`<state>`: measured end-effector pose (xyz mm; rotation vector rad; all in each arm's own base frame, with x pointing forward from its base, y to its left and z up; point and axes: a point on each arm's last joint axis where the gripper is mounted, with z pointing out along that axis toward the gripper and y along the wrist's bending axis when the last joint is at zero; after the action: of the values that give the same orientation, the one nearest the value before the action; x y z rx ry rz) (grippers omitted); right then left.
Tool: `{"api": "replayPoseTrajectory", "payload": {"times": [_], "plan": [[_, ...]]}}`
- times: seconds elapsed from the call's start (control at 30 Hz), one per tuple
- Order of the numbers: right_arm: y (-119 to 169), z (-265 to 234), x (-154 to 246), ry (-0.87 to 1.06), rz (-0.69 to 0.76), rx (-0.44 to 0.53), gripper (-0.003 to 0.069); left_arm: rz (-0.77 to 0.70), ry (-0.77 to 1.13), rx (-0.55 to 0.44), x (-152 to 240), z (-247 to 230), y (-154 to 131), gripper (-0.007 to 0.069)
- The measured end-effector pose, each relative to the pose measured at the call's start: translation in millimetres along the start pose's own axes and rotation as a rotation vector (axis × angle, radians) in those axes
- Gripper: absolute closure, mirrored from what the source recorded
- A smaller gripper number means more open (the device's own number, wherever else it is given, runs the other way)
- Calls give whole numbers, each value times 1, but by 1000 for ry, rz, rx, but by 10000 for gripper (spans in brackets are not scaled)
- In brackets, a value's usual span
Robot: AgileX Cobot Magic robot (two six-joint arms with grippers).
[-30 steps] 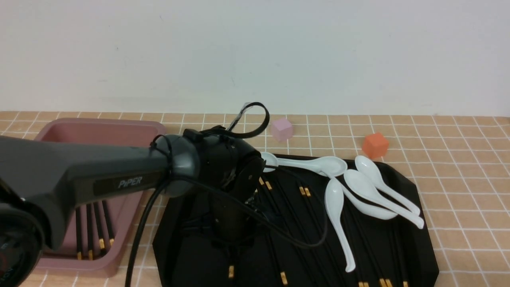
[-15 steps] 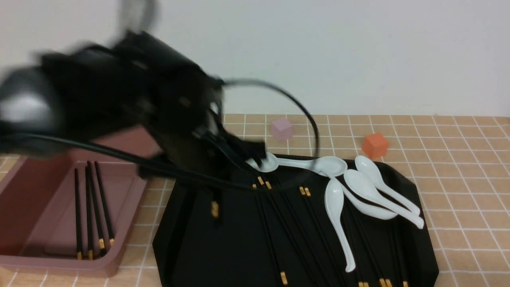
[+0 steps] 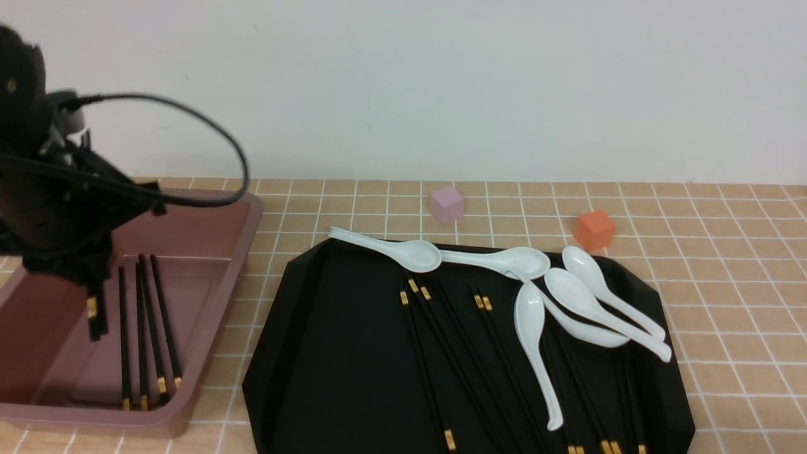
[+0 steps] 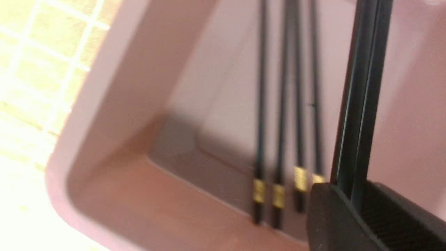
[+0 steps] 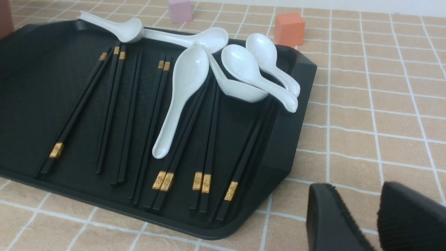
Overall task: On brown tablecloth take chopsticks from black tray and put them in box.
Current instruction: 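Place the chopsticks into the pink bin with the left gripper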
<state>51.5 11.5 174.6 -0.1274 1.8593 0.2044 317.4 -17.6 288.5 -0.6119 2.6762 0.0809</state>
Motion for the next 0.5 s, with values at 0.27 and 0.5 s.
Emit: {"api": "replayPoseTrajectory", "payload": {"times": [0.27, 0.5], "plan": [[0, 0, 0, 0, 0, 0, 419, 93, 39, -15, -6, 44, -10, 526], [0, 0, 0, 0, 0, 0, 419, 100, 78, -33, -4, 65, -13, 437]]}}
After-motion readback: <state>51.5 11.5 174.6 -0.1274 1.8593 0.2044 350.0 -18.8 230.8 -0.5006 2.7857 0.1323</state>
